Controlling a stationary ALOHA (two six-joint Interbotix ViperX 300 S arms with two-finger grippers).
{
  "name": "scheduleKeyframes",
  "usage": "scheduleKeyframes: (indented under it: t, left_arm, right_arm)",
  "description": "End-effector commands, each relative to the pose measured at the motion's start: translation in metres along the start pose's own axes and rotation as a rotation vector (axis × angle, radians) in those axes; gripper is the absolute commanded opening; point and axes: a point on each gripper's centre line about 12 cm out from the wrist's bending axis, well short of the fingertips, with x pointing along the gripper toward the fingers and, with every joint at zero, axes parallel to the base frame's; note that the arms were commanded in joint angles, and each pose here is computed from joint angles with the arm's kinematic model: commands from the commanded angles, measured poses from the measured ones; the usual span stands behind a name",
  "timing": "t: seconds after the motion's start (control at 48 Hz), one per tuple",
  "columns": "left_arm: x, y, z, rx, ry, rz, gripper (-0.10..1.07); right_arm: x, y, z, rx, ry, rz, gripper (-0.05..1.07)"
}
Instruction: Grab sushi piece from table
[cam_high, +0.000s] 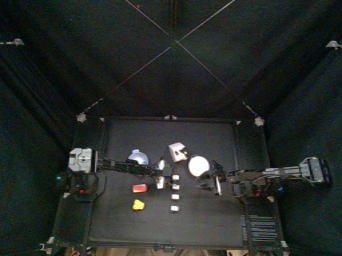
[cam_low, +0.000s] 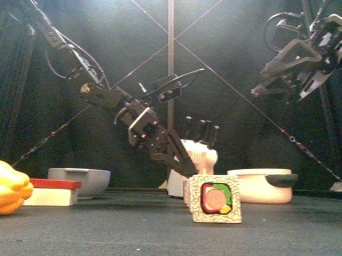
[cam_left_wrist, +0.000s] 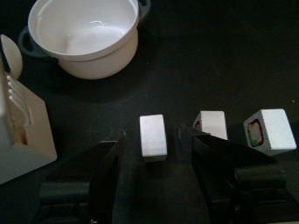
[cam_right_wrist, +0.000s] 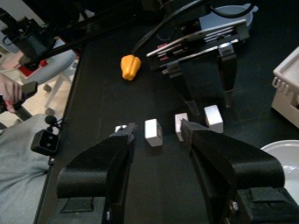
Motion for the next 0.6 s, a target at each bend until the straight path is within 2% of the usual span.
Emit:
scheduleKeyframes:
  t: [0.0, 0.146, 0.583]
  left_arm:
    - [0.001, 0.0018, 0.0034, -0.003, -0.01, 0.003, 0.88]
    - [0.0057, 0.0018, -0.0046, -0.005, 0.011, 0.002, 0.87]
    - [0.0062, -0.0009, -0.0048, 0.0, 0.012, -0.003, 0.86]
  right_arm:
    - [-0.0003, 0.0016, 0.0035, 0.001, -0.012, 0.006, 0.81]
    - [-0.0002, 0.0013, 0.0026, 0.002, -0.009, 0.006, 0.81]
    - [0.002, 0.0004, 0.0006, 0.004, -0.001, 0.004, 0.81]
